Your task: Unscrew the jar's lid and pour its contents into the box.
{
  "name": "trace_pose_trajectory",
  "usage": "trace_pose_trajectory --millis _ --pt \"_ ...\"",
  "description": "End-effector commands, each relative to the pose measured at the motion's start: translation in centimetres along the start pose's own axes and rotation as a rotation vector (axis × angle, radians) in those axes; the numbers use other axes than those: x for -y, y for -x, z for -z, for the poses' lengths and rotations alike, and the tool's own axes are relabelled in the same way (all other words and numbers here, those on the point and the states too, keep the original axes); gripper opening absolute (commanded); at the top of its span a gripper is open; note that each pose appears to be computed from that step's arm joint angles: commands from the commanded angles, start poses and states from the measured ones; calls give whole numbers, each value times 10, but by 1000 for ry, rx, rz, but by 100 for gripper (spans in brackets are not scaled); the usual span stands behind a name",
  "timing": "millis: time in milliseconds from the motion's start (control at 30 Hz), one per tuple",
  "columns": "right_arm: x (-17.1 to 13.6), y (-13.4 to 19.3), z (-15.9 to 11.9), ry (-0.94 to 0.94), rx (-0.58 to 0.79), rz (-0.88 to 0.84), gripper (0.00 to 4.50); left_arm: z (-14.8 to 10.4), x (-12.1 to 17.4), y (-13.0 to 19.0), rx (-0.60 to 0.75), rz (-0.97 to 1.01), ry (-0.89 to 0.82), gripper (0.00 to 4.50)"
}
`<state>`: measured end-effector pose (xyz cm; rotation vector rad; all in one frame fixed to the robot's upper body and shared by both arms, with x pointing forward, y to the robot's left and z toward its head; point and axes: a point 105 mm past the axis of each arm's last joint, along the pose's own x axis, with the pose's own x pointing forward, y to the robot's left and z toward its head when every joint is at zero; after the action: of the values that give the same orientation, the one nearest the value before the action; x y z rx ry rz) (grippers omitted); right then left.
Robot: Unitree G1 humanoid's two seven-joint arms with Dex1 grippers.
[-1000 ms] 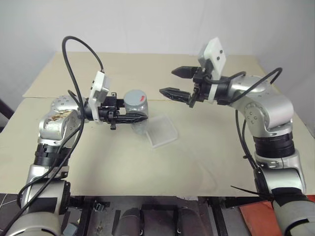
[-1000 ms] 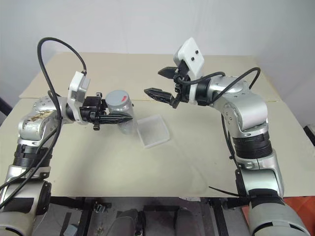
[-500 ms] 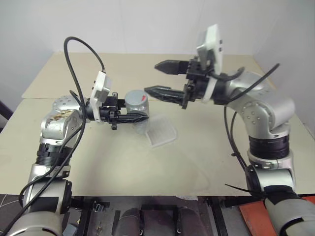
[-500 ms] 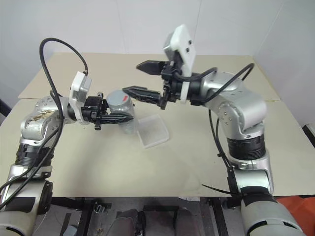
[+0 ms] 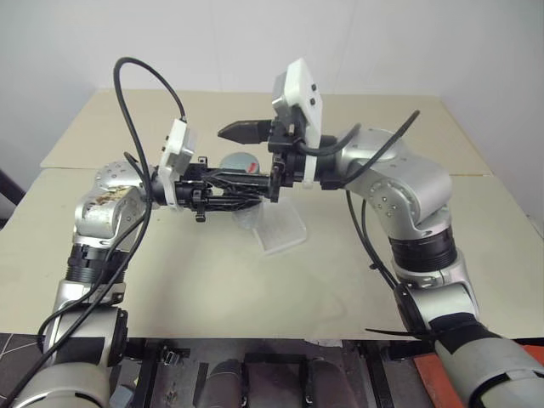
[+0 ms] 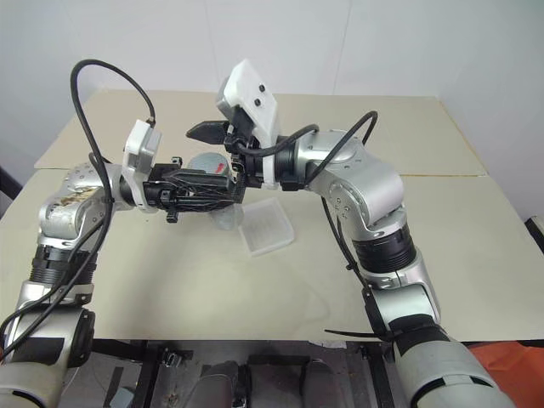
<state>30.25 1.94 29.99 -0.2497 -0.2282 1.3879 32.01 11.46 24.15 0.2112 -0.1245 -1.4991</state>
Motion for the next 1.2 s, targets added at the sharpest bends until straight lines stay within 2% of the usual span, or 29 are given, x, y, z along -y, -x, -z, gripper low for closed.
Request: trace_pose_trajectory --millis 33,500,800,1200 --pt "4 2 -3 31 16 29 443 -15 2 5 13 -7 -63 193" --pt "17 14 9 38 -17 98 443 -15 1 6 8 -9 -62 193" --pt "45 46 3 29 -4 204 443 -13 4 8 -6 2 -57 193" --pt "54 68 9 30 -43 265 443 -12 7 7 -6 12 -47 193"
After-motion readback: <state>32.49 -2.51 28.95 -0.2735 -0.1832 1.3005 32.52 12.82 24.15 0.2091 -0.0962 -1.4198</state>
